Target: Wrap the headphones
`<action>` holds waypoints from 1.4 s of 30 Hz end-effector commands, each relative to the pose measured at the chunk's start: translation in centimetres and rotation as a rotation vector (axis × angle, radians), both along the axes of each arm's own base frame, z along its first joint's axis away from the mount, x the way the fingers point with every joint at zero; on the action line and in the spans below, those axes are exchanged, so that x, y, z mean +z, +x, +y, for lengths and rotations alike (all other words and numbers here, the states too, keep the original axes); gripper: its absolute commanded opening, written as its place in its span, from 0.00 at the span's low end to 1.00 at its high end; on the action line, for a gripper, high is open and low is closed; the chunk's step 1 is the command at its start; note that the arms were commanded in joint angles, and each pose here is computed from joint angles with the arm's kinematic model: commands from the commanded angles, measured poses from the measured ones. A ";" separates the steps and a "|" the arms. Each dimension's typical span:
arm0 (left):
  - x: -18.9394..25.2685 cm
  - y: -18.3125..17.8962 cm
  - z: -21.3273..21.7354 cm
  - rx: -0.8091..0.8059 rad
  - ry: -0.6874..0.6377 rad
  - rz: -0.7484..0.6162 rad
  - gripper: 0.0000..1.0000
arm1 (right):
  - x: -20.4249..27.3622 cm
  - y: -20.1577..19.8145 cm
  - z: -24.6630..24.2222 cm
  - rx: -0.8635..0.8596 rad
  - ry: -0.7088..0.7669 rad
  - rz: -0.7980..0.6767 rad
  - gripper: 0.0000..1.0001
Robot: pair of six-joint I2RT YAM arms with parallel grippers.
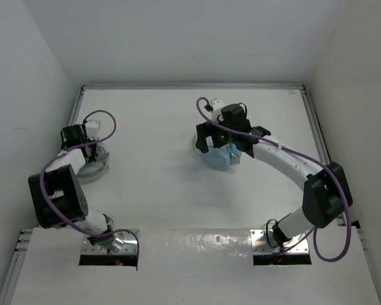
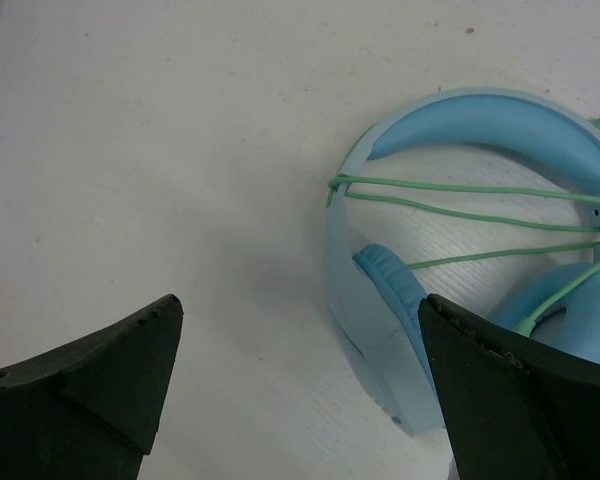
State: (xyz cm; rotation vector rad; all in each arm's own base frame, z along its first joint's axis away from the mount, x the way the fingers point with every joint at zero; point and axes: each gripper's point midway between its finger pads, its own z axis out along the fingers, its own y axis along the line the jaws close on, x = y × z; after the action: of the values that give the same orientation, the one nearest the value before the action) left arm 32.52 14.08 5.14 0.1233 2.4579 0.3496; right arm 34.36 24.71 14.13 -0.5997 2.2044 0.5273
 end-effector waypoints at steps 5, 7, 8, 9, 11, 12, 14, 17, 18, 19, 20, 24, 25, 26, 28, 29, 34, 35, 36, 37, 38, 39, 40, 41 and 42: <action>4.3 2.1 -0.4 -0.041 0.009 -0.157 0.09 | 3.0 0.9 0.9 0.017 0.045 -0.079 0.99; 4.8 2.1 -0.4 -0.042 0.006 -0.152 0.10 | 3.2 0.9 0.9 0.019 0.045 -0.079 0.99; 5.1 2.0 -0.3 -0.042 0.011 -0.150 0.10 | 3.2 0.9 1.0 0.021 0.046 -0.078 0.99; 5.4 2.1 -0.2 -0.039 0.016 -0.153 0.11 | 3.0 0.8 1.0 0.023 0.045 -0.075 0.99; 6.3 1.7 0.1 -0.022 0.034 -0.158 0.22 | 3.0 0.8 1.1 0.028 0.048 -0.074 0.99; 6.8 1.6 0.2 -0.018 0.042 -0.164 0.29 | 3.0 0.7 1.1 0.029 0.049 -0.072 0.99; 8.4 1.7 0.2 -0.015 0.045 -0.187 0.44 | 3.1 0.7 1.2 0.035 0.053 -0.071 0.99; 10.1 2.0 -0.1 -0.011 0.025 -0.203 0.56 | 2.9 0.7 1.4 0.042 0.058 -0.068 0.99; 10.6 2.2 0.0 -0.004 0.022 -0.215 0.58 | 2.8 0.6 1.4 0.042 0.057 -0.067 0.99; 11.0 2.2 -0.1 0.011 0.007 -0.222 0.67 | 2.6 0.6 1.3 0.041 0.054 -0.063 0.99; 12.2 2.6 0.1 0.020 0.008 -0.245 0.74 | 2.6 0.6 1.2 0.035 0.049 -0.063 0.99; 15.1 2.3 1.5 0.145 -0.021 -0.312 0.97 | 2.1 1.6 -0.8 -0.076 -0.008 -0.064 0.99; 17.3 0.7 5.4 0.431 0.030 -0.364 1.00 | 1.8 1.9 -3.3 -0.209 -0.039 -0.074 0.99; 17.3 0.7 5.5 0.433 0.031 -0.365 1.00 | 1.9 2.0 -3.3 -0.211 -0.037 -0.078 0.99; 19.6 -2.2 8.3 0.664 0.131 -0.403 1.00 | 2.1 2.4 -7.1 -0.366 -0.065 -0.123 0.99; 20.4 -3.0 8.9 0.722 0.153 -0.416 1.00 | 2.3 2.4 -8.3 -0.411 -0.069 -0.136 0.99; 23.9 -5.0 9.6 0.843 0.173 -0.471 1.00 | 3.9 1.7 -16.3 -0.665 -0.172 -0.225 0.99; 23.9 -5.3 9.4 0.845 0.166 -0.458 1.00 | 4.1 1.5 -17.0 -0.683 -0.186 -0.234 0.99; 24.2 -5.1 9.1 0.828 0.154 -0.460 1.00 | 4.1 1.1 -18.0 -0.706 -0.214 -0.245 0.99; 24.2 -5.1 9.1 0.824 0.149 -0.459 1.00 | 4.3 1.0 -18.7 -0.726 -0.222 -0.255 0.99; 24.1 -5.1 9.0 0.823 0.146 -0.452 1.00 | 5.0 0.7 -19.1 -0.739 -0.216 -0.278 0.99; 24.1 -5.2 9.1 0.827 0.147 -0.451 1.00 | 4.8 0.4 -19.4 -0.743 -0.228 -0.283 0.99; 24.0 -5.3 9.2 0.833 0.153 -0.451 1.00 | 5.0 0.4 -19.5 -0.751 -0.224 -0.294 0.99; 23.9 -5.4 9.2 0.836 0.156 -0.449 1.00 | 5.4 0.3 -19.6 -0.753 -0.216 -0.303 0.99; 23.6 -5.4 9.3 0.837 0.162 -0.441 1.00 | 5.3 0.3 -19.5 -0.750 -0.217 -0.301 0.99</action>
State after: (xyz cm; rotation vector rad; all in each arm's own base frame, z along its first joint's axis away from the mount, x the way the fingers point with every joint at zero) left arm 28.03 23.08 28.31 -0.7994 1.9444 0.7995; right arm 34.55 6.38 18.52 0.0346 2.0572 -0.1213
